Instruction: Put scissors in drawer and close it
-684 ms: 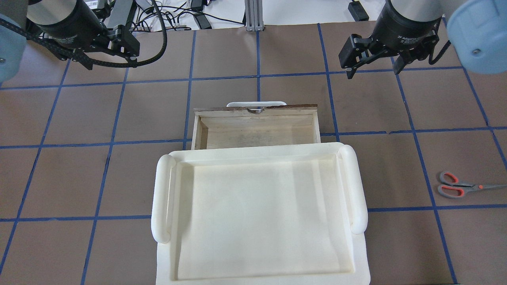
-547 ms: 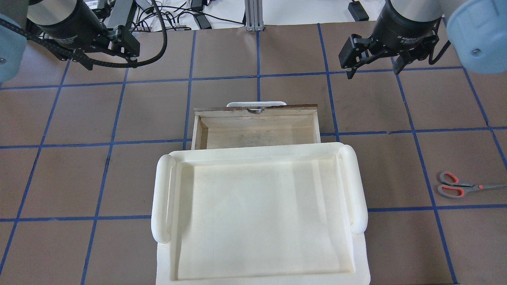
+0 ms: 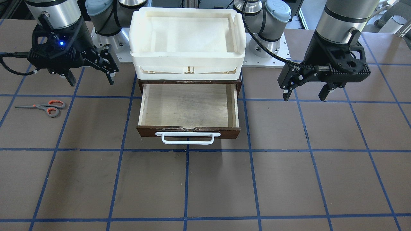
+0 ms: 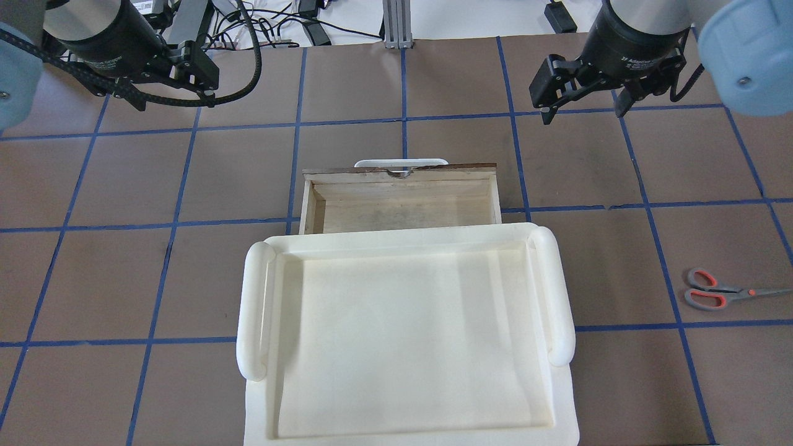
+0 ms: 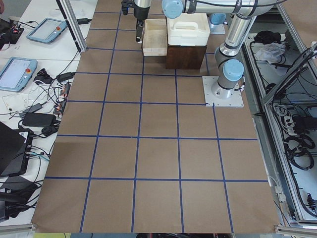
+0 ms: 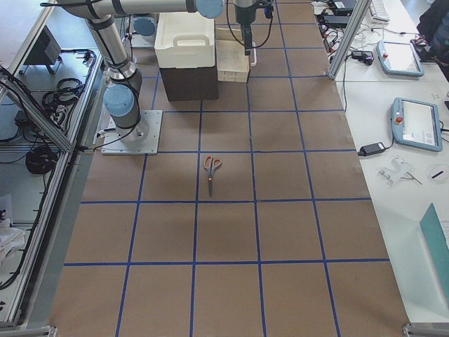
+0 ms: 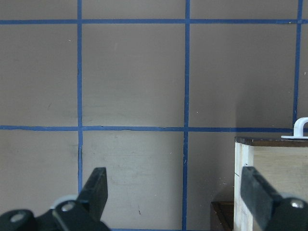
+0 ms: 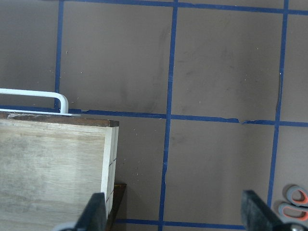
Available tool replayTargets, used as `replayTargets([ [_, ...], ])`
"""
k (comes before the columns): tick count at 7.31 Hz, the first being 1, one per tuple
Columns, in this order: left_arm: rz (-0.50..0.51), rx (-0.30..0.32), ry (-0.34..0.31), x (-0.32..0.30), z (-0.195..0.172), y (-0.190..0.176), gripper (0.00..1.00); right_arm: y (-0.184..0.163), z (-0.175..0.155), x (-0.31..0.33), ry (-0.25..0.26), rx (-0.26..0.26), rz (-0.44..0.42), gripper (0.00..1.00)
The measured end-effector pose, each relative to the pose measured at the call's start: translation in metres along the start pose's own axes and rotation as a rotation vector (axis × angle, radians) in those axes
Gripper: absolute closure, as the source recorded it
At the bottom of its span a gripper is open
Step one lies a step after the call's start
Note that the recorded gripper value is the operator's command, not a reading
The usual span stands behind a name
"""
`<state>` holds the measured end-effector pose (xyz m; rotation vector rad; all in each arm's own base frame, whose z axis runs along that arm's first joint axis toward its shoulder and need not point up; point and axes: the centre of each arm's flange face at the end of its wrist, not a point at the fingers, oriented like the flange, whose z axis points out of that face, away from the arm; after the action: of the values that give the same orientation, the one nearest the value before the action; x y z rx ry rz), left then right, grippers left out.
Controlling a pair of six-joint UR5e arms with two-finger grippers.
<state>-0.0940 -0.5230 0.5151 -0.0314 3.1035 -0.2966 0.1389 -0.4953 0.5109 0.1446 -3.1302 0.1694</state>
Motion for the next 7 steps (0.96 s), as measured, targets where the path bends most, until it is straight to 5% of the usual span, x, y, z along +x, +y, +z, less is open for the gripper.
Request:
replayTargets([
  [3, 0.001, -0.003, -0.001, -0.001, 0.007, -0.002, 0.0, -0.004, 0.007, 0.082, 0.007, -0.046, -0.213, 0.0],
  [7, 0.002, -0.01, 0.0, 0.0, 0.017, -0.003, 0.0, 0.042, 0.053, 0.274, -0.081, -0.147, -0.626, 0.0],
])
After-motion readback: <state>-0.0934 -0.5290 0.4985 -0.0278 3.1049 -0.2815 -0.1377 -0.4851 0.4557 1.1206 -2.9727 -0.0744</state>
